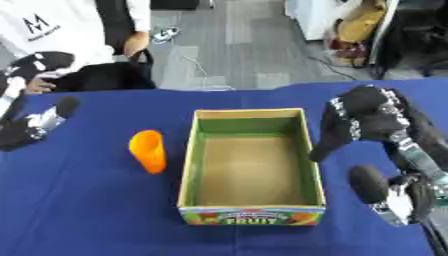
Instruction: Pick up objects on the table and place them in the box.
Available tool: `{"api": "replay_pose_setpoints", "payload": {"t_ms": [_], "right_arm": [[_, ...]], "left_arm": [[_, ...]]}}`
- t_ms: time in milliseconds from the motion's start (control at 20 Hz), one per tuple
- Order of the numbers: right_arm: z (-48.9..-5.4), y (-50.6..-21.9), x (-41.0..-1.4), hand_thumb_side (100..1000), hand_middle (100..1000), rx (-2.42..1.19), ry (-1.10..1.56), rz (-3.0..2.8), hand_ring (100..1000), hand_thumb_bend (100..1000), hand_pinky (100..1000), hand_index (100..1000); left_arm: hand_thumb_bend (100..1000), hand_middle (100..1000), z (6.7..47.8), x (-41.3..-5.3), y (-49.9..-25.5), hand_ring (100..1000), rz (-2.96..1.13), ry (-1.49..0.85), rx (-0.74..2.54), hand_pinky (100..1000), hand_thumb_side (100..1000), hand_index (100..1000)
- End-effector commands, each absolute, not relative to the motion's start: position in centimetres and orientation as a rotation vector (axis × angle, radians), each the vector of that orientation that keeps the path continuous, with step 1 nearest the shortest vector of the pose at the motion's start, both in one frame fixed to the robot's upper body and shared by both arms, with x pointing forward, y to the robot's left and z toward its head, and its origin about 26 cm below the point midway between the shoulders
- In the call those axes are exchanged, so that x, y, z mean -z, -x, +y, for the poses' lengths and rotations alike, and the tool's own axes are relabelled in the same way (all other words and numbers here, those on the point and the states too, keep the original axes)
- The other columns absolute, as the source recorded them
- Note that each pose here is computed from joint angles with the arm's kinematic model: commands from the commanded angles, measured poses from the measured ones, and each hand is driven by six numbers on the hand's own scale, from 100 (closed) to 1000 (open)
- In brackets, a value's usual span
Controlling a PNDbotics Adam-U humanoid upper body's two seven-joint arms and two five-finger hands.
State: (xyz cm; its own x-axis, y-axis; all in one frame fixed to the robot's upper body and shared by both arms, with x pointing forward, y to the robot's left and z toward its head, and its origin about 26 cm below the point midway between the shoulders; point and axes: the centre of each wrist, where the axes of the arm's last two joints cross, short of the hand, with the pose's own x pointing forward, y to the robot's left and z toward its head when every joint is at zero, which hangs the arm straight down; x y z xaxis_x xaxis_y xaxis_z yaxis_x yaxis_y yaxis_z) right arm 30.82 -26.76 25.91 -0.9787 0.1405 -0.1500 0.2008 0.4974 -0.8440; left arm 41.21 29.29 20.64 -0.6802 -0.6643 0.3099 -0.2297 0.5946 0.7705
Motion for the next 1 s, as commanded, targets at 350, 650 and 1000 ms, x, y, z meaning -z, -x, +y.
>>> {"api": "replay_pose_setpoints", "payload": {"t_ms": [350, 650, 1000], "right_arm": [[-26.8, -30.5, -26.7, 965, 356, 1.571, -0.287, 2.562, 351, 128, 100, 537], [-26.7, -30.5, -26.8, 966, 357, 1.570, -0.280, 2.559, 352, 128, 100, 537], [-26.5, -30.5, -26.9, 967, 358, 1.567, -0.270, 2.554, 353, 128, 100, 537]], "left_arm": [[1000, 851, 29.9, -18.6, -43.9, 825, -2.170, -0.563, 1.024, 922, 645, 911], [1000, 876, 30.6, -16.5, -44.9, 870, -2.116, -0.479, 1.027, 950, 582, 956], [1000, 919, 30.9, -14.5, -45.5, 930, -2.080, -0.364, 1.077, 985, 542, 1000]]}}
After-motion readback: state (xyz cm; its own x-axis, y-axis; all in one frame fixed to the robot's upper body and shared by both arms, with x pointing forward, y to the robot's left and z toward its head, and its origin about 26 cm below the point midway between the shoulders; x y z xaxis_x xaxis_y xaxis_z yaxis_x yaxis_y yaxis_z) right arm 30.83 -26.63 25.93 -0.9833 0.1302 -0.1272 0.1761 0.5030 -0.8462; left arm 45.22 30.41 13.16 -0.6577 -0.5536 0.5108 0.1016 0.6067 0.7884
